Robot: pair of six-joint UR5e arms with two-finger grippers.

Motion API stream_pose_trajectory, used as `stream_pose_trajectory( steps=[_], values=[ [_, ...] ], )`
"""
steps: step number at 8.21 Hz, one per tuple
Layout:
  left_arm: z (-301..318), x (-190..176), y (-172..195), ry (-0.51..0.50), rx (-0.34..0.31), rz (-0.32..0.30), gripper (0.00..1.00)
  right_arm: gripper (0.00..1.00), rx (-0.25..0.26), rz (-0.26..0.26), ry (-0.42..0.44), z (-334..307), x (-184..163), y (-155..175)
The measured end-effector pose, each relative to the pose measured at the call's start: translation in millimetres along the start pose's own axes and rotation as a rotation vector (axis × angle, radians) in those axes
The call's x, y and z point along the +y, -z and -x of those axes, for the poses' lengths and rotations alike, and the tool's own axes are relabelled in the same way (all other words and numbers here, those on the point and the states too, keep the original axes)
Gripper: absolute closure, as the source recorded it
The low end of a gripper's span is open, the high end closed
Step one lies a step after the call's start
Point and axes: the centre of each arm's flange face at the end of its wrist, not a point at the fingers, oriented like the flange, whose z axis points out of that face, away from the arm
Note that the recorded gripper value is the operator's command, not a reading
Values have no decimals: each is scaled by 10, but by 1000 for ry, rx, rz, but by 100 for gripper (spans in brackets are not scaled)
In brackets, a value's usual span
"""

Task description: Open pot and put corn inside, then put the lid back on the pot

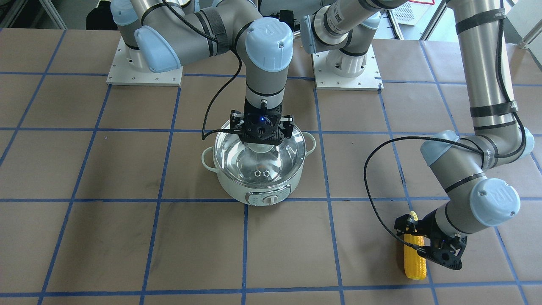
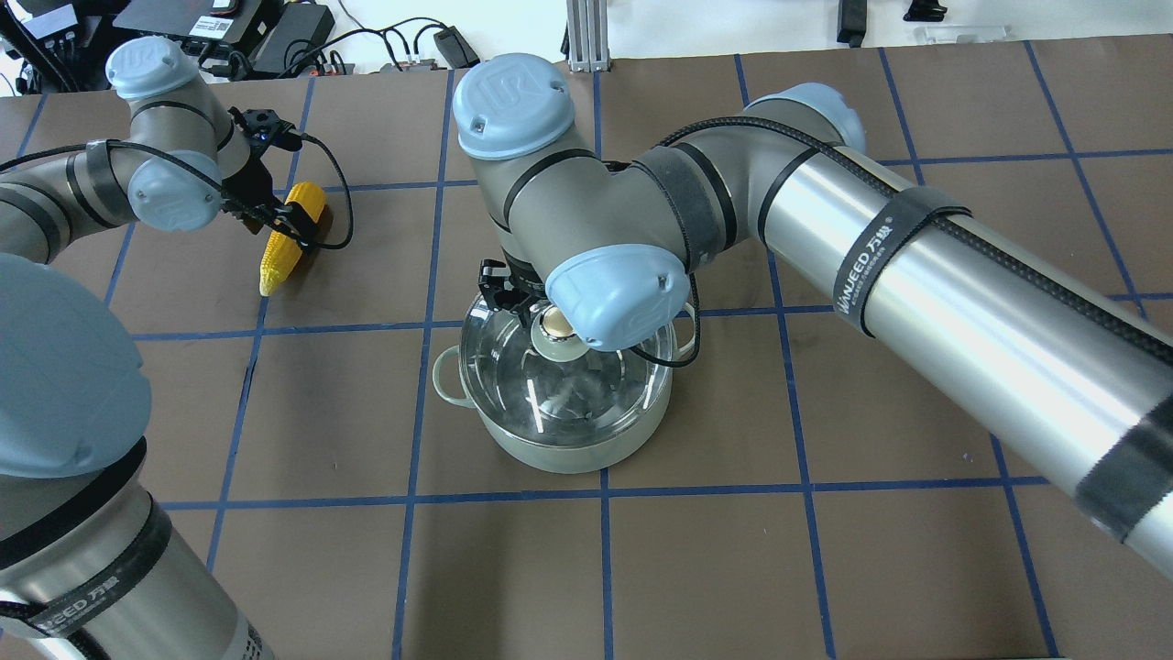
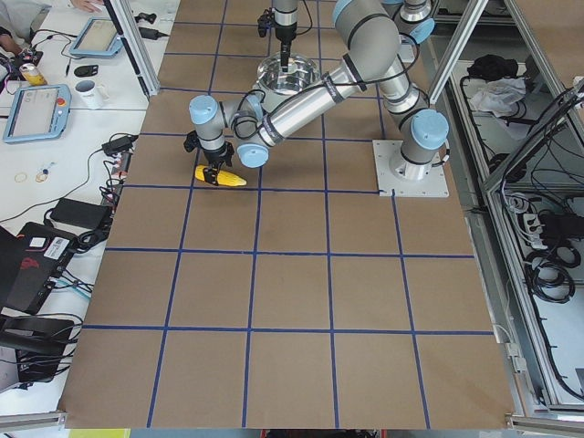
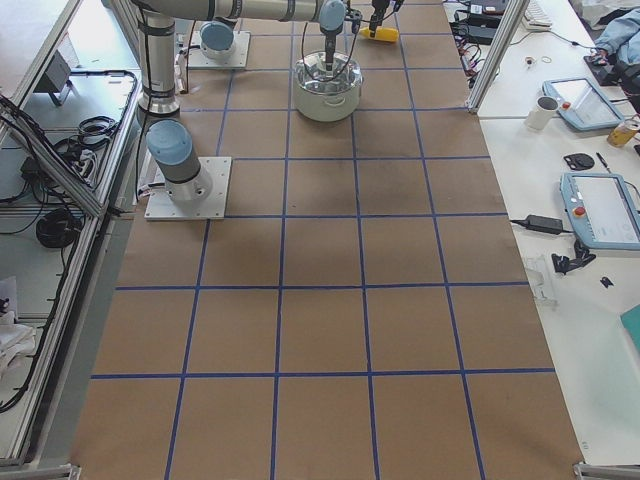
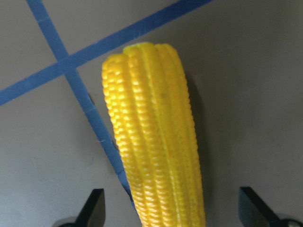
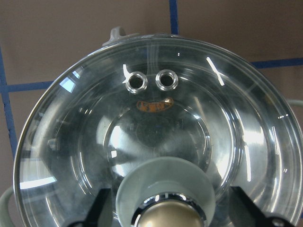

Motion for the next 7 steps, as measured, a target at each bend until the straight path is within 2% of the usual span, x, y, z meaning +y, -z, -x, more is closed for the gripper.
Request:
stream_pose_trajectory(
  steps=[1, 2, 3, 5, 7],
  values=[
    [1, -3, -39, 0, 3, 4, 38, 72, 1, 6, 3, 0, 6, -12],
    [2, -4, -64, 2, 5, 7, 95, 76, 1, 9, 4, -1, 11, -13],
    [7, -5, -92, 6, 4, 12, 100, 79, -1, 7, 4, -6, 15, 2],
    [20, -10, -106, 20, 0, 19, 100, 91, -1, 5, 1, -25, 10, 37],
    [19, 2, 18, 44, -5, 17, 100, 98, -16, 4, -8, -66, -27, 150]
  ],
)
